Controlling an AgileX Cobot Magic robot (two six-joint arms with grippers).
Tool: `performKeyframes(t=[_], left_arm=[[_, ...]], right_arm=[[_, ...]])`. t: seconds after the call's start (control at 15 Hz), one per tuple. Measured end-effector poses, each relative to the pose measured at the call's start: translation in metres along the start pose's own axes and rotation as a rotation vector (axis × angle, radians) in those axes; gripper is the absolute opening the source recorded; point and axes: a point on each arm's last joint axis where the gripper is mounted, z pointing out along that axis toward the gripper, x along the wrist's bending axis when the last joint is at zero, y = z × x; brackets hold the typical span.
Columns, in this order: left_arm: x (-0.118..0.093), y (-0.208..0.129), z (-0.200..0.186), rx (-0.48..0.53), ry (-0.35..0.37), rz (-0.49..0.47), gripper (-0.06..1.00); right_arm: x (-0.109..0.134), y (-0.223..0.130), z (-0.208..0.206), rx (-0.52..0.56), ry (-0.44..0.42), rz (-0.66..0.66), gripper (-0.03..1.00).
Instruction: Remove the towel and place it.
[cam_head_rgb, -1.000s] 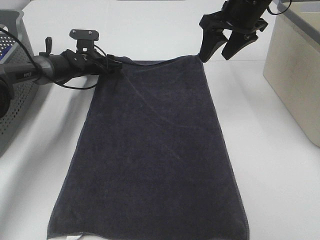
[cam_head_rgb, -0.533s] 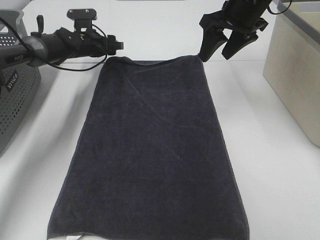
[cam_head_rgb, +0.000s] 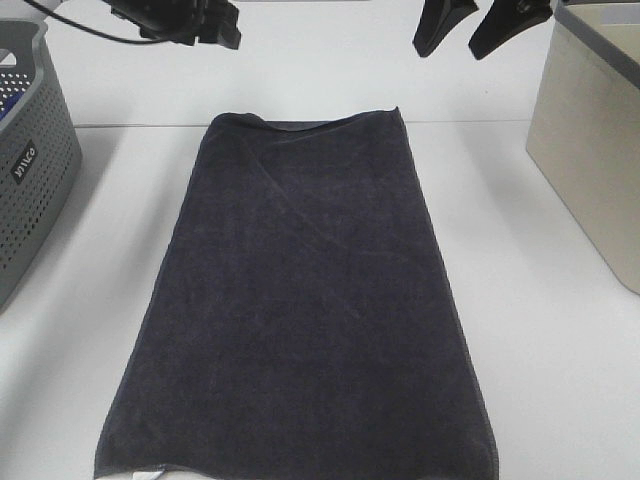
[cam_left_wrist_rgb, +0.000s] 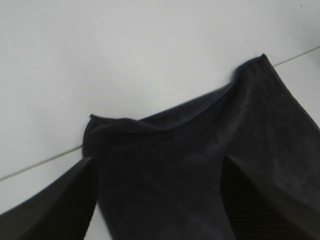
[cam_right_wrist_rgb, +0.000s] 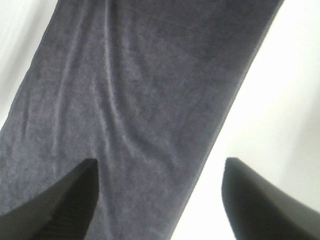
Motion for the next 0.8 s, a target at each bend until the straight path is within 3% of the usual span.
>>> performKeyframes(t=[0.07,0.13,0.33,0.53,0.8], left_arm=[[-0.001,0.007,-0.023,0.066,0.034,-0.011,0.65],[0.004,0.019,-0.073,0.165,0.154,-0.047,0.65],[0.039,0.023,-0.136,0.242,0.331,-0.186,0.65],[0.063,0.026,-0.17,0.213,0.39,-0.235,0.66],[0.049,0.007,-0.2,0.273,0.37,-0.261,0.66]], right_arm=[[0.001,0.0,-0.015,-0.027,-0.029,0.016,0.69],[-0.004,-0.003,-0.046,-0.084,-0.089,0.066,0.69],[-0.035,-0.012,-0.093,-0.185,-0.125,0.224,0.69],[-0.041,-0.019,-0.121,-0.244,-0.144,0.251,0.69],[-0.025,-0.063,-0.136,-0.196,-0.149,0.266,0.69]])
